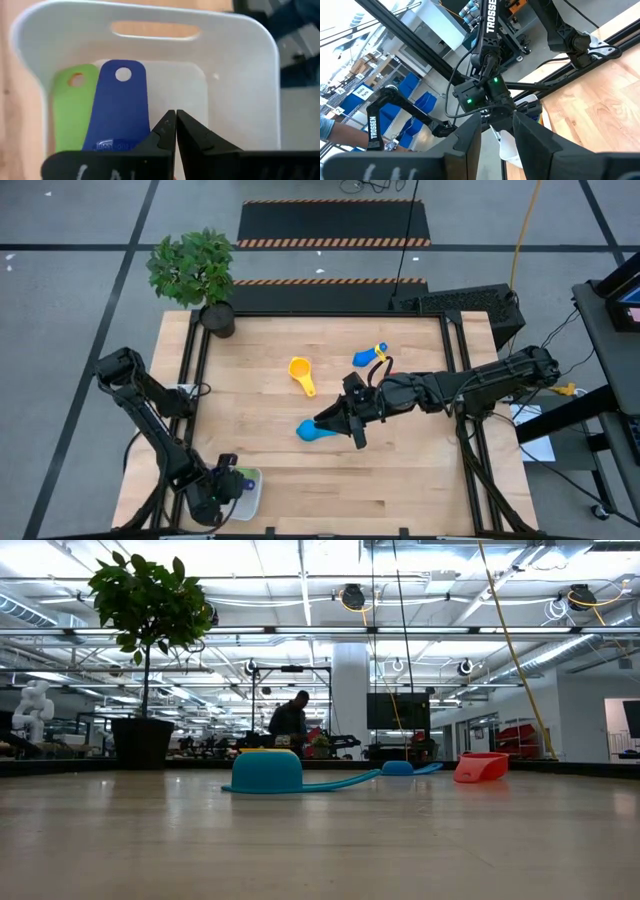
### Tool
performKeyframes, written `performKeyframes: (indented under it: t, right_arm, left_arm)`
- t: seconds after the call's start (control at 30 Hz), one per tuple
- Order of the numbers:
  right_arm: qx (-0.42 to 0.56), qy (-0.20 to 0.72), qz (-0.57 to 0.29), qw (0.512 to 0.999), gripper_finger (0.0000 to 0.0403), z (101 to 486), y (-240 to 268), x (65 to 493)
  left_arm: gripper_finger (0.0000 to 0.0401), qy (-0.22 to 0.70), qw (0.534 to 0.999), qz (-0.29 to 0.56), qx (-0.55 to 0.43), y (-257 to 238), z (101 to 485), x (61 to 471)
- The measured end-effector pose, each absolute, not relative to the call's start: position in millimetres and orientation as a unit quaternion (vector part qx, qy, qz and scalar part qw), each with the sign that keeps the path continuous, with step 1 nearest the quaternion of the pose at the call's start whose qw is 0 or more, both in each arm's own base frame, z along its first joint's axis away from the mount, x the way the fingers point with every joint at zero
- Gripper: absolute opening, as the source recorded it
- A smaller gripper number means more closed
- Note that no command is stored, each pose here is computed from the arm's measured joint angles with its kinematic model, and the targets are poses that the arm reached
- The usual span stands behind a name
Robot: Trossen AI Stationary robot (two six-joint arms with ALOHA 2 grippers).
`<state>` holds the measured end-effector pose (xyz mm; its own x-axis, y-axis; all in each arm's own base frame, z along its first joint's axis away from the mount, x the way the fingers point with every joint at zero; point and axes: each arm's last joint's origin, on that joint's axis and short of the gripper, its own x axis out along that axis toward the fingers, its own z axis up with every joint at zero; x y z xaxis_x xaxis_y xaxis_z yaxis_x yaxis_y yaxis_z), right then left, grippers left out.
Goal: Nest measuring cups in basket
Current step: Stack the dark blue measuring cup on top of the green measuring cup in the white bin, then stack the yellow measuring cup on top of the dark blue measuring cup in the white bin
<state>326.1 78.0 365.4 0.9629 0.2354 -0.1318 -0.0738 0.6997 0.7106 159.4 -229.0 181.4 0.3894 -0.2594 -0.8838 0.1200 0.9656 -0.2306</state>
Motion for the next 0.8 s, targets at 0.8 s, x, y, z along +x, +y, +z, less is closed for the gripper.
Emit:
performKeyframes:
  t: [0.8]
  right_arm:
    - [0.374, 0.097, 0.083, 0.919, 0.0105, 366.9, 66.0, 328.8]
  left_arm:
    - [0.0016, 0.527, 0.831, -0.001, -0.176, -215.0, 188.7, 168.3]
